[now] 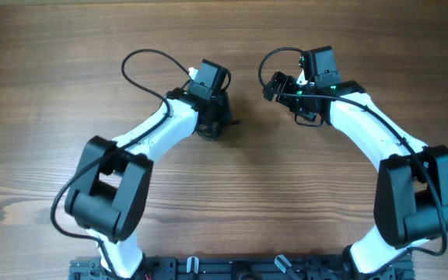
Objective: Untangle cables
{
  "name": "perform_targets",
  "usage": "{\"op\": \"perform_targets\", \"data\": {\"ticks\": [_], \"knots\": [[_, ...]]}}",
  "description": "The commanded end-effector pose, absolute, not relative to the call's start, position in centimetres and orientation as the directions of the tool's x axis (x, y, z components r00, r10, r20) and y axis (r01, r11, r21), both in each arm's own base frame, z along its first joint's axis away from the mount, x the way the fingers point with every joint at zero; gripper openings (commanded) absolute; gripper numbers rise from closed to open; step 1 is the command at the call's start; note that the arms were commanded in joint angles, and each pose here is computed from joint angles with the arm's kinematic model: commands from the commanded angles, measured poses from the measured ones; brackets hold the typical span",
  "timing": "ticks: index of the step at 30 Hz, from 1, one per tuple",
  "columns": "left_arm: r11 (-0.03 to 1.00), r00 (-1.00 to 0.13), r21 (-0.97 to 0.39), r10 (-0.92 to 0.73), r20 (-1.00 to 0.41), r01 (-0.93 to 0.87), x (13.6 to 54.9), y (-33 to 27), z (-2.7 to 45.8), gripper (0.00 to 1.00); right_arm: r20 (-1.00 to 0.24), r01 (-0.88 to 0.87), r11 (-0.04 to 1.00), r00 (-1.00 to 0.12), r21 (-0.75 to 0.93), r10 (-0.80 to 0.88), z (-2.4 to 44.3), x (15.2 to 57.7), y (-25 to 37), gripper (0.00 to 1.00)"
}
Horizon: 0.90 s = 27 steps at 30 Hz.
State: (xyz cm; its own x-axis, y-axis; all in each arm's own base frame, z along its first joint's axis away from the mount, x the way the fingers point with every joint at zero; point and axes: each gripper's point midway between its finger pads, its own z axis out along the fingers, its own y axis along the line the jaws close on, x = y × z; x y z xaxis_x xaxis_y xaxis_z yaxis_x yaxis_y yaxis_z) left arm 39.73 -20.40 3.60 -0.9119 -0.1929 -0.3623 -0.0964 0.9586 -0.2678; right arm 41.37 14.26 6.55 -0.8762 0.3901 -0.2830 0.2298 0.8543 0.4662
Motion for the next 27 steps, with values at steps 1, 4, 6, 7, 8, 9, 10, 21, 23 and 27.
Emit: {"op": "perform_targets", "data": {"ticks": [1,4,6,7,8,9,10,21,23,27], "knots": [[0.964,-0.908,-0.249,-0.184,-0.376,-0.092,40.1,-20.4,3.1,0.38,-0.278,0.219,0.863,-0.886,0.456,0.372,5.8,41.3,14.4,1.0],[0.963,-0.906,-0.252,-0.185,-0.38,-0.091,40.3,-20.5,2.9,0.4,-0.278,0.219,0.863,-0.886,0.456,0.372,5.8,41.3,14.4,1.0],[0.964,-0.908,-0.249,-0.184,-0.376,-0.092,40.4,-20.5,2.5,0.39,-0.278,0.219,0.863,-0.886,0.456,0.372,5.8,41.3,14.4,1.0],[0.964,-0.909,-0.248,-0.184,-0.374,-0.093,40.3,-20.5,2.4,0.29,-0.279,0.218,0.863,-0.886,0.456,0.372,5.8,41.3,14.4,1.0],[0.964,-0.909,-0.248,-0.183,-0.374,-0.093,40.3,-20.5,2.4,0.16,-0.278,0.219,0.863,-0.886,0.456,0.372,5.8,41.3,14.4,1.0],[0.964,-0.909,-0.248,-0.183,-0.374,-0.092,40.3,-20.5,2.4,0.04,-0.278,0.219,0.863,-0.886,0.456,0.372,5.8,41.3,14.4,1.0],[0.966,-0.91,-0.246,-0.17,-0.377,-0.078,40.3,-20.5,2.5,0.04,-0.278,0.219,0.863,-0.886,0.456,0.372,5.8,41.3,14.4,1.0],[0.95,-0.806,-0.294,-0.093,-0.585,0.105,40.8,-17.6,15.4,0.04,-0.278,0.219,0.863,-0.886,0.456,0.372,5.8,41.3,14.4,1.0],[0.905,-0.804,-0.356,-0.026,-0.594,0.233,40.3,-19.0,16.6,0.04,-0.278,0.219,0.863,-0.886,0.456,0.372,5.8,41.3,14.4,1.0],[0.692,-0.83,-0.573,0.067,-0.554,0.438,38.4,-20.5,17.6,0.04,-0.285,0.242,0.84,-0.864,0.486,0.414,6.3,42.1,14.6,1.0]]}}
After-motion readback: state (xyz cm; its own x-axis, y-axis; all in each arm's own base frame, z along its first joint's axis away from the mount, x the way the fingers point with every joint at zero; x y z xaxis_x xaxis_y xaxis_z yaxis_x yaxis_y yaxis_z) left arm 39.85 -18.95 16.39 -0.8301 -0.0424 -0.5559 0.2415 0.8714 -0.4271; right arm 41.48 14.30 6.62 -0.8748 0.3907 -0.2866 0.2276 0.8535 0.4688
